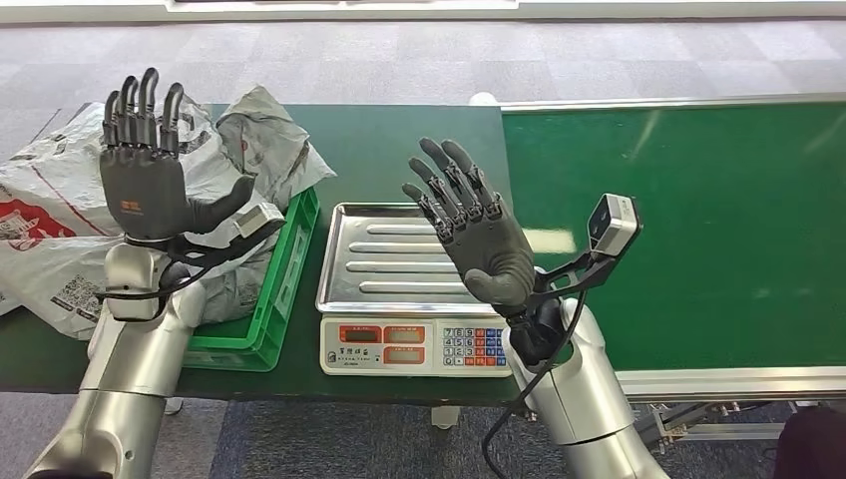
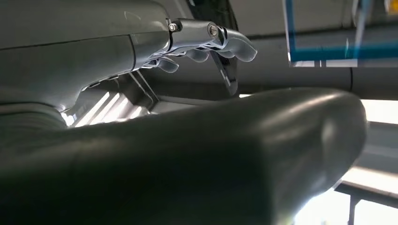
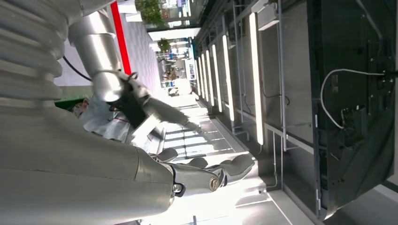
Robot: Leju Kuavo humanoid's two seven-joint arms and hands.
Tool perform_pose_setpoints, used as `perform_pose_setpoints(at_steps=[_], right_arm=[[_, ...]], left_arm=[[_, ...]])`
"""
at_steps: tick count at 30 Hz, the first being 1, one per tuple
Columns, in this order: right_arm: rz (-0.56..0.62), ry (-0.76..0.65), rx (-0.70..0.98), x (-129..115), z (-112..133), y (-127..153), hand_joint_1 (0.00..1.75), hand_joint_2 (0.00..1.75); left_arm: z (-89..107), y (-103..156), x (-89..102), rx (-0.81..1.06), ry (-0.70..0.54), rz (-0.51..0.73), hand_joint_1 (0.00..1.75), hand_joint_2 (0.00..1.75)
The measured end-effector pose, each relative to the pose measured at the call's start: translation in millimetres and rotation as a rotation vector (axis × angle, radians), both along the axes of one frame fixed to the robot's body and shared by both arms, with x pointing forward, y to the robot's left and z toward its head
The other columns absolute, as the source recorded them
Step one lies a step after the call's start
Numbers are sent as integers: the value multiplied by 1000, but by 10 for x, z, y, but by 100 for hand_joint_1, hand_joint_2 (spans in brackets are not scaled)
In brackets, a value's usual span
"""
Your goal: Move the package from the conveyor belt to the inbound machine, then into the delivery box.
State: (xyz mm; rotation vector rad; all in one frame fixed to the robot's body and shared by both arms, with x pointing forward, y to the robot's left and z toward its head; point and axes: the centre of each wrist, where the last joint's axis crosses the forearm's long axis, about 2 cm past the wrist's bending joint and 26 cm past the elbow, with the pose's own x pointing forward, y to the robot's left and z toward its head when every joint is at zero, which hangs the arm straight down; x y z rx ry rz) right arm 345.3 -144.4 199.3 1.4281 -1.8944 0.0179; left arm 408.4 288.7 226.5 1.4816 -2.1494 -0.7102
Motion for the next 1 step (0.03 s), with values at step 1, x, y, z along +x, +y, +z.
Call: perform_pose_setpoints(at_steps=[1], right_arm=[[0, 0, 0, -2, 0, -1, 0, 175]], left_arm=[[29, 9, -2, -34, -35, -35, 0, 0]])
